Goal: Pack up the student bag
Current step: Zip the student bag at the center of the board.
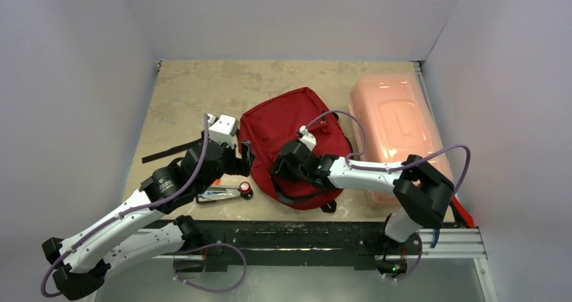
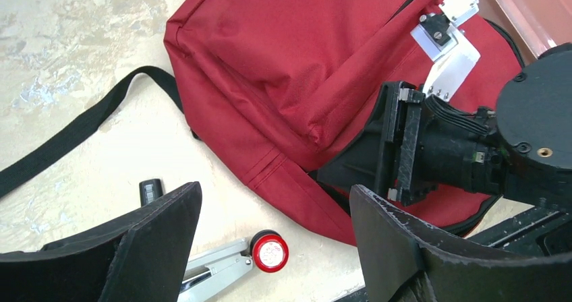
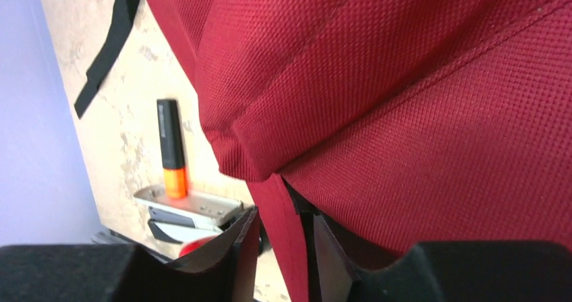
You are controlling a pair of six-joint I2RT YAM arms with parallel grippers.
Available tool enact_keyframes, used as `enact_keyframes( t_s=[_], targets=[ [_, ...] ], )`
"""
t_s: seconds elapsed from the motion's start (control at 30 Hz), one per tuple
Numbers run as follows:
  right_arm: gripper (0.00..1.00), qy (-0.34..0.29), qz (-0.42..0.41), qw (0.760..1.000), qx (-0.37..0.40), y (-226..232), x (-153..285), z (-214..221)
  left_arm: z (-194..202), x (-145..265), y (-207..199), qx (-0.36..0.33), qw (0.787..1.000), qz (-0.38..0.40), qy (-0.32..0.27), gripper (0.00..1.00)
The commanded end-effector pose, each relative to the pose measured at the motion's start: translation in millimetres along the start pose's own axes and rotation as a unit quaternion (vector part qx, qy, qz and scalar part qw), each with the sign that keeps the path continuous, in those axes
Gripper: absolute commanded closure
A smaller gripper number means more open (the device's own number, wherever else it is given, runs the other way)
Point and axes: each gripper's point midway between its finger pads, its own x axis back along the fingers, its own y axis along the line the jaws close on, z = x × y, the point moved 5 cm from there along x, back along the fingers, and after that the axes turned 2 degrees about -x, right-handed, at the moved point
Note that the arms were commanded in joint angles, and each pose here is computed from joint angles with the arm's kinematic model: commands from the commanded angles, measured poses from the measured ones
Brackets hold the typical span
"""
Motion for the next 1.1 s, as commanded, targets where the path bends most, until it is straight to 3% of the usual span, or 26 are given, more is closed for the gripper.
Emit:
enact_keyframes(
  t_s=[0.0, 0.3, 0.47, 0.57, 0.67, 0.8, 1.07],
  targets=[
    [0.64, -0.055, -0.004, 0.997, -0.054, 7.5, -11.9, -12.0, -11.1, -0.7, 1.0, -0.006, 1.000, -0.001, -0.029, 0.20],
    [0.72, -0.098, 0.057, 0.993, -0.040, -0.4, -27.6, -21.7, -4.5, -2.2, -3.0, 0.005, 1.000, 0.014, -0.023, 0.20],
    [1.00, -0.088, 0.050, 0.995, -0.014, 5.1, -32.9, -19.6, 4.3, -8.2, -7.4, 0.026, 1.000, 0.015, -0.001, 0.20],
    [1.00, -0.087, 0.022, 0.996, 0.005, 13.4, -21.2, -21.8, 11.0, -12.3, -3.7, 0.066, 0.997, -0.021, 0.022, 0.12],
    [1.00, -0.092, -0.019, 0.995, 0.034, 20.5, -6.1, -24.9, 17.9, -20.8, 3.6, 0.107, 0.990, -0.042, 0.081, 0.06],
    [1.00, -0.095, -0.072, 0.989, 0.083, 26.4, 9.4, -26.1, 21.7, -44.3, 22.3, 0.223, 0.961, -0.013, 0.162, 0.07],
    [1.00, -0.086, -0.162, 0.972, 0.150, 51.5, 24.3, -25.3, 29.8, -93.3, 23.4, 0.437, 0.860, 0.060, 0.255, 0.12]
  ],
)
